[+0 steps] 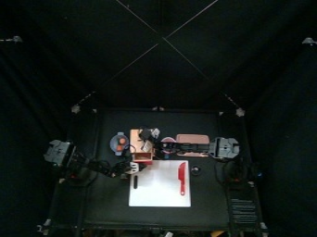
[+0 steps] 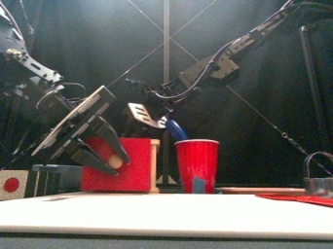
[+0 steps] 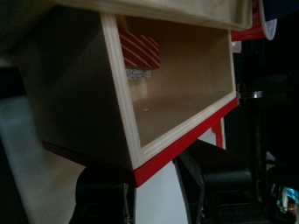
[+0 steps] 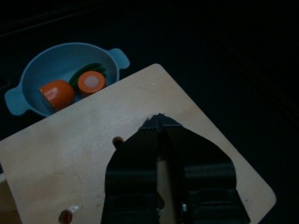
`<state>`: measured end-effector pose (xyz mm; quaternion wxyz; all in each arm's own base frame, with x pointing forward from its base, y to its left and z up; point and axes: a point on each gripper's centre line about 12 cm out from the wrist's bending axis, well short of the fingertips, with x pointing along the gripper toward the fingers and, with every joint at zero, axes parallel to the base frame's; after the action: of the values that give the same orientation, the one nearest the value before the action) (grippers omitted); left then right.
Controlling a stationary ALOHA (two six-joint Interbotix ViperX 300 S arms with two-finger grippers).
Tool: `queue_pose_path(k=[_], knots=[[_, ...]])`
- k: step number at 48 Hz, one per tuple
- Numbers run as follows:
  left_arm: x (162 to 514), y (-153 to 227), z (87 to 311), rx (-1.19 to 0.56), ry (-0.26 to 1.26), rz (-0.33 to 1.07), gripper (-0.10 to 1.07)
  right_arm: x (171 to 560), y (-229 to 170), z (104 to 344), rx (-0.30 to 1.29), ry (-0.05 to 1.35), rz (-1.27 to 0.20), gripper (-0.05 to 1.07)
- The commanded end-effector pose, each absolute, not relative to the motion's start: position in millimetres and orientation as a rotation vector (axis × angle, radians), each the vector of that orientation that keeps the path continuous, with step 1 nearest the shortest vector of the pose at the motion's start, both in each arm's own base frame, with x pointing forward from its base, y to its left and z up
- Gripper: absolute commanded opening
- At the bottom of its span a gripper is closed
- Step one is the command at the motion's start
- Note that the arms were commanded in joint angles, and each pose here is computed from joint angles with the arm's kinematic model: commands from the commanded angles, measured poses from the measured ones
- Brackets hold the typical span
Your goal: Grab salmon sushi
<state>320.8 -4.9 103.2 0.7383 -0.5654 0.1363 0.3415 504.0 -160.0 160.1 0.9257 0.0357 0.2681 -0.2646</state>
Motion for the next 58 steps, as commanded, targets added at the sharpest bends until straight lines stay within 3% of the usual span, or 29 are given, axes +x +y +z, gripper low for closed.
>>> queue_pose_path(k=[1, 58], knots=[[330.4, -9.5, 112.3, -1.261, 0.272, 0.726, 0.60, 500.5, -163.3, 154.4, 0.087, 0.563, -0.553, 0.29], [316.4, -68.7, 82.9, -1.271, 0.488, 0.687, 0.60, 497.2, -171.5, 152.9, 0.098, 0.566, -0.572, 0.29]])
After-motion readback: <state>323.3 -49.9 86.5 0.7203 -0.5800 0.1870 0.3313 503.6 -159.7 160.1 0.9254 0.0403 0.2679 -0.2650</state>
